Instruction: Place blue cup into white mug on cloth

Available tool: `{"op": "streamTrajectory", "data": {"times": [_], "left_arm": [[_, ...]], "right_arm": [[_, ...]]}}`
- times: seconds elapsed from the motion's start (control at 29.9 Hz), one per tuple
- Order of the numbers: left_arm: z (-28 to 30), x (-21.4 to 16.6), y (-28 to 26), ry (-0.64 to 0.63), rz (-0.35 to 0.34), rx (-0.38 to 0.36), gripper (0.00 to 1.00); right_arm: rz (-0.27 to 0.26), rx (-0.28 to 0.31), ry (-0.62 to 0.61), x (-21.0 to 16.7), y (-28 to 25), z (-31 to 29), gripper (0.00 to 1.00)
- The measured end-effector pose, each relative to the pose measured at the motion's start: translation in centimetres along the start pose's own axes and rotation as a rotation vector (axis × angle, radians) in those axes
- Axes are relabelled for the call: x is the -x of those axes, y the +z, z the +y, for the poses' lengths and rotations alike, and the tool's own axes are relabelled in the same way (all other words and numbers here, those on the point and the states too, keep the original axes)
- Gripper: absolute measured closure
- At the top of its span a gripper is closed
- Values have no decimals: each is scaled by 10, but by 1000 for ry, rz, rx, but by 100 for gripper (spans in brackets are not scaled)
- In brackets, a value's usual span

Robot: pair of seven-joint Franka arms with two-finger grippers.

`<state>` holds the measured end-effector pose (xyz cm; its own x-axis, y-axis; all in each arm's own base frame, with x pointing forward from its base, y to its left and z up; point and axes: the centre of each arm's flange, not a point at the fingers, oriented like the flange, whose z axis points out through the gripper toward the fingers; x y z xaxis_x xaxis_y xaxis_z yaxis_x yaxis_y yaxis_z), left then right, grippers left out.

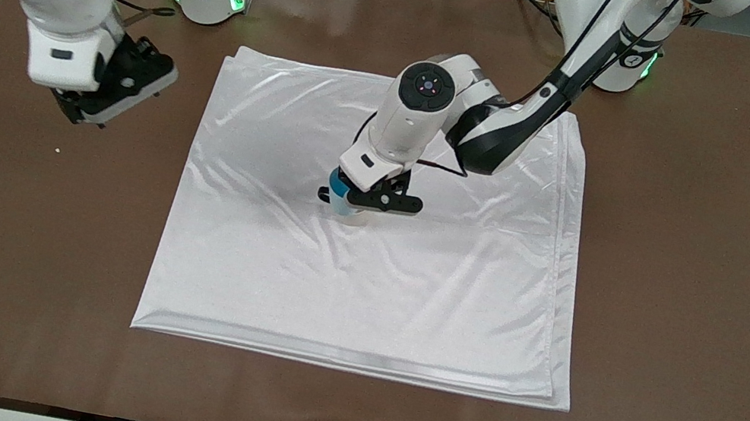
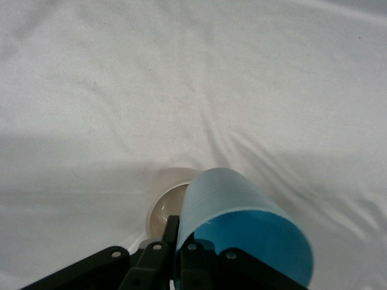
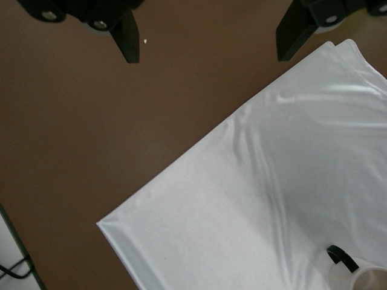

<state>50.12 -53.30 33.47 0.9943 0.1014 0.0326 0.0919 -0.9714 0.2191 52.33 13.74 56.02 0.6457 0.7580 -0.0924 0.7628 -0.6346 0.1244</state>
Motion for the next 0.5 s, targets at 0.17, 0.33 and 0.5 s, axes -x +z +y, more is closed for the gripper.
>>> {"op": "streamTrajectory", "data": {"times": [0.17, 0.33, 0.5], "left_arm": [[-6, -2, 22, -1, -8, -17, 96], [-7, 0, 31, 13, -7, -34, 96], [-6, 1, 32, 16, -8, -36, 96]], "right_arm": [[-5, 4, 85, 31, -31, 24, 0], [-15, -4, 164, 58, -49, 49, 0], [-12, -3, 226, 80, -57, 70, 0]]}}
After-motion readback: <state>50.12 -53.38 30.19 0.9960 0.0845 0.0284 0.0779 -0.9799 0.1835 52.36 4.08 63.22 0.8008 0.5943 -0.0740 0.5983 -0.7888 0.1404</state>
